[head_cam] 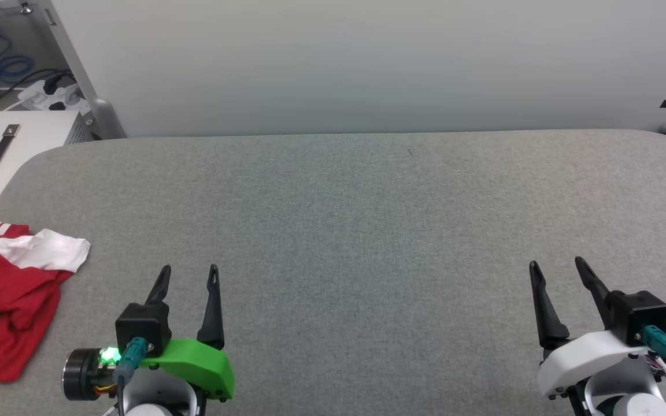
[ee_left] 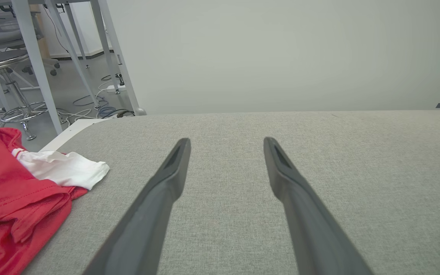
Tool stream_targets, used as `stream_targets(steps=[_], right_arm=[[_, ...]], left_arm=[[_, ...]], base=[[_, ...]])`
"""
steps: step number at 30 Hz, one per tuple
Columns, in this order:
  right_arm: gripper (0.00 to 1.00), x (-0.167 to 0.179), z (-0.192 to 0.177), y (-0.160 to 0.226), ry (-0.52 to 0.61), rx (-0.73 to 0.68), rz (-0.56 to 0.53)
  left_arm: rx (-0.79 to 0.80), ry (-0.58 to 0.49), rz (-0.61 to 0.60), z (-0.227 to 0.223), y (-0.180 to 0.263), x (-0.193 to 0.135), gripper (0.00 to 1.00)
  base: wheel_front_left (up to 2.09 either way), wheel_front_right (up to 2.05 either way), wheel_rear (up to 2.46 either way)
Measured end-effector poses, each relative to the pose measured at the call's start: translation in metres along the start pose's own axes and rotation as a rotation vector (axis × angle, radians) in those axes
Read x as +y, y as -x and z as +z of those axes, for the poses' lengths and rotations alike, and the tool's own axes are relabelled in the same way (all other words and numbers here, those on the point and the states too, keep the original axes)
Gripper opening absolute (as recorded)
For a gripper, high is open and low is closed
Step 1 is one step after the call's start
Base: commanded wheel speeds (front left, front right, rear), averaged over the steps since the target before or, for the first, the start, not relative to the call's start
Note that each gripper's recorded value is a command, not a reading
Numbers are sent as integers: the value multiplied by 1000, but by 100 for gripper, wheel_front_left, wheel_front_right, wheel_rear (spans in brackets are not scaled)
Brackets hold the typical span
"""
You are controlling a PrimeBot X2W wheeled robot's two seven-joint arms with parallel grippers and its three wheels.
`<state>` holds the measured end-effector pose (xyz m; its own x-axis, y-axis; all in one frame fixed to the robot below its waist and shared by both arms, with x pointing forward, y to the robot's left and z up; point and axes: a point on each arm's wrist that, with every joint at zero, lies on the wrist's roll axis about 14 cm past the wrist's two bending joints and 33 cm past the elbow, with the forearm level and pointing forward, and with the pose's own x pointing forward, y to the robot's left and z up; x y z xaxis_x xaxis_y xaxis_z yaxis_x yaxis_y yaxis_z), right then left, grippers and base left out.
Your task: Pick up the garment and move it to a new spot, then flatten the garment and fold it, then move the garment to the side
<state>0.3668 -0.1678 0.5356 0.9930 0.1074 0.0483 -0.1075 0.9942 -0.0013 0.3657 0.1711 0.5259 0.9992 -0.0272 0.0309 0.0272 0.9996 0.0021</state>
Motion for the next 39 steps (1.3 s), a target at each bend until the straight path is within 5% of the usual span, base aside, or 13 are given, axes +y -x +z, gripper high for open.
stream_targets(steps=[27, 39], right_arm=[[100, -7, 22, -1, -17, -81, -18], [100, 28, 25, -16, -20, -93, 86]], left_arm=[[-25, 45, -15, -3, -2, -3, 100], [-58, 58, 68, 4, 6, 24, 100]], base=[[0, 0, 0], [0, 0, 0]])
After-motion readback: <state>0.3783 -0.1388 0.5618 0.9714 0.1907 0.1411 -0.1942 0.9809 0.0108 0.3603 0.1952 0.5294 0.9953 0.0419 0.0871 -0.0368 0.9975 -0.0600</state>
